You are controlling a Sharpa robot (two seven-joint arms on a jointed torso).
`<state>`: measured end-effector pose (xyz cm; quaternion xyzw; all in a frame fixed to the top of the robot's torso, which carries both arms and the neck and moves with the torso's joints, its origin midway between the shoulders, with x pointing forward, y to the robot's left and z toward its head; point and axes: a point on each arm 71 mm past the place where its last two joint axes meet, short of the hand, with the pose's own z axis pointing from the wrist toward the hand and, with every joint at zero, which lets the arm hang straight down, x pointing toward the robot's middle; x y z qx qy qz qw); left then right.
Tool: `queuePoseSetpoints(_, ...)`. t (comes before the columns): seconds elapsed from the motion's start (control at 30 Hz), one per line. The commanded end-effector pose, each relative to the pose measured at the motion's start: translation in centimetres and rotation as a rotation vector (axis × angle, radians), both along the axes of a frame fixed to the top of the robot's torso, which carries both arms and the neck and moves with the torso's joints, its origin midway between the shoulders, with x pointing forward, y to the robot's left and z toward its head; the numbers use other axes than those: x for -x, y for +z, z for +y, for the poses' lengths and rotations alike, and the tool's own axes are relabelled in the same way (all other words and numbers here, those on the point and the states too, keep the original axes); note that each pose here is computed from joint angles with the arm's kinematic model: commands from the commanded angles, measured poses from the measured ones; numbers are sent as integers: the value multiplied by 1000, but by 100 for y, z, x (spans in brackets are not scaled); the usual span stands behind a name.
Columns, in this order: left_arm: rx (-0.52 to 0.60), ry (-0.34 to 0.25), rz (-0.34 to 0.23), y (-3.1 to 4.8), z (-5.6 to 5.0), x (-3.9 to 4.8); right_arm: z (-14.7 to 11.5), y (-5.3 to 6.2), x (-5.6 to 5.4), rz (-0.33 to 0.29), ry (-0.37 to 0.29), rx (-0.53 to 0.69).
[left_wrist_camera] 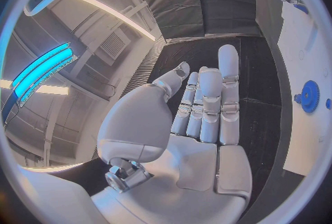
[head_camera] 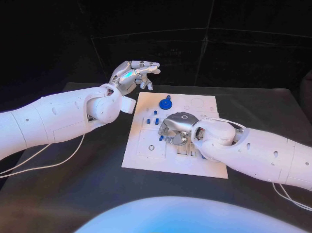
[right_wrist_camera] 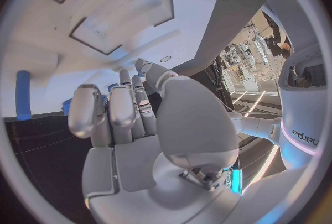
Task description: Assemble the parts on the task board
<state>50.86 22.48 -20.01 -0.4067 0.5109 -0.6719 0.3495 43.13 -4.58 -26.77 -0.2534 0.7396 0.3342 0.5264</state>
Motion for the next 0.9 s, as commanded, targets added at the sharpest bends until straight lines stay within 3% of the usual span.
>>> queuePoseSetpoints(0.03,10,-12,-2,12,-11,-1,22,16,13,1,6,-4)
queuePoseSetpoints(0.6,10,-14,0,12,-12,0,113,48,80,16,38,-28)
queuePoseSetpoints(0.9,9,-13,1,10,-5,-1,25,44,19,-19,-7,-26)
